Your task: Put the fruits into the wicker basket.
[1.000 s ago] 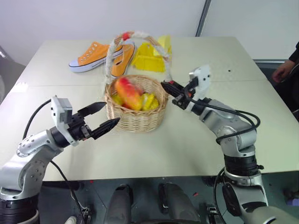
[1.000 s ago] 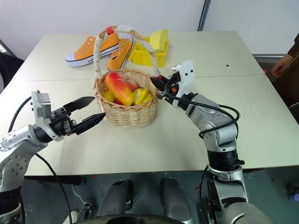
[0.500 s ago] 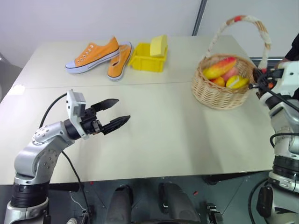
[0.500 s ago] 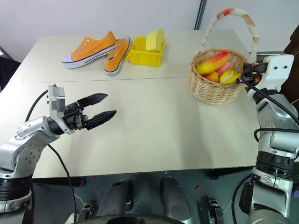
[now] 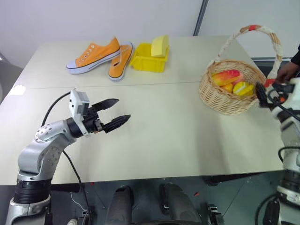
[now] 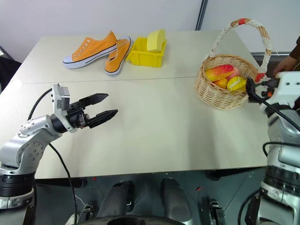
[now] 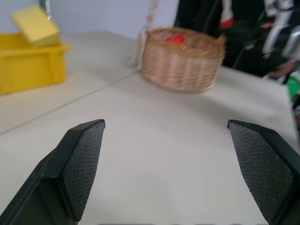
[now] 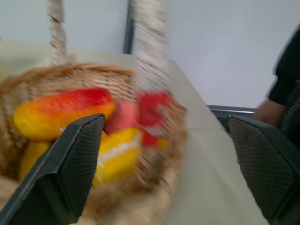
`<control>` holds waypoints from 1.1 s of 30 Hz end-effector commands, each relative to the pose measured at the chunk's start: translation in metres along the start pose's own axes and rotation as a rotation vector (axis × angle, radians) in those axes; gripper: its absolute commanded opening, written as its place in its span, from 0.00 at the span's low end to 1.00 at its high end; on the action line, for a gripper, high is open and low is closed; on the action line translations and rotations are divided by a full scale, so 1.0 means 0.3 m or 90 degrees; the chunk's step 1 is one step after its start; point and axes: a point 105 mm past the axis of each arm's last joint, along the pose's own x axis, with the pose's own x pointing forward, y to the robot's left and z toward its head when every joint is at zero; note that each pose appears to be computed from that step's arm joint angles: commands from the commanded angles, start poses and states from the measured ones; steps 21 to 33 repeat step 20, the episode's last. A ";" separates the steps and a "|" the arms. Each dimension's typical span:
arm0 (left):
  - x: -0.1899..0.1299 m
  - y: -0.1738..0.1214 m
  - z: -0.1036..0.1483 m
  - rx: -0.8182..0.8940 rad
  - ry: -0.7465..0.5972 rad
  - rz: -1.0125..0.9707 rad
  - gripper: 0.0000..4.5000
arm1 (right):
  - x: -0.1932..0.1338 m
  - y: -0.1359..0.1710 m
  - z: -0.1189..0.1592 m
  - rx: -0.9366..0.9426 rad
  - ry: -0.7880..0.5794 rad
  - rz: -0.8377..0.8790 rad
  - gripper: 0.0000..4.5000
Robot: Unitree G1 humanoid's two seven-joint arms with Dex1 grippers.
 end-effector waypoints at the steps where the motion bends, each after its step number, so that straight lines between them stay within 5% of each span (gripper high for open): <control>1: -0.065 0.063 -0.008 0.036 0.015 0.087 1.00 | -0.060 -0.019 0.069 0.006 -0.033 0.043 0.99; 8: -0.205 0.143 -0.097 0.044 0.067 0.247 1.00 | -0.167 0.373 0.010 0.018 0.007 0.444 0.99; 13: -0.264 0.135 -0.134 0.034 0.081 0.308 1.00 | -0.165 0.533 -0.030 0.011 0.007 0.558 0.99; 19: -0.329 0.105 -0.164 0.021 0.094 0.353 1.00 | -0.113 0.612 -0.057 0.019 0.002 0.600 0.99; 33: -0.333 0.099 -0.165 0.021 0.095 0.354 1.00 | -0.108 0.614 -0.061 0.020 0.002 0.601 0.99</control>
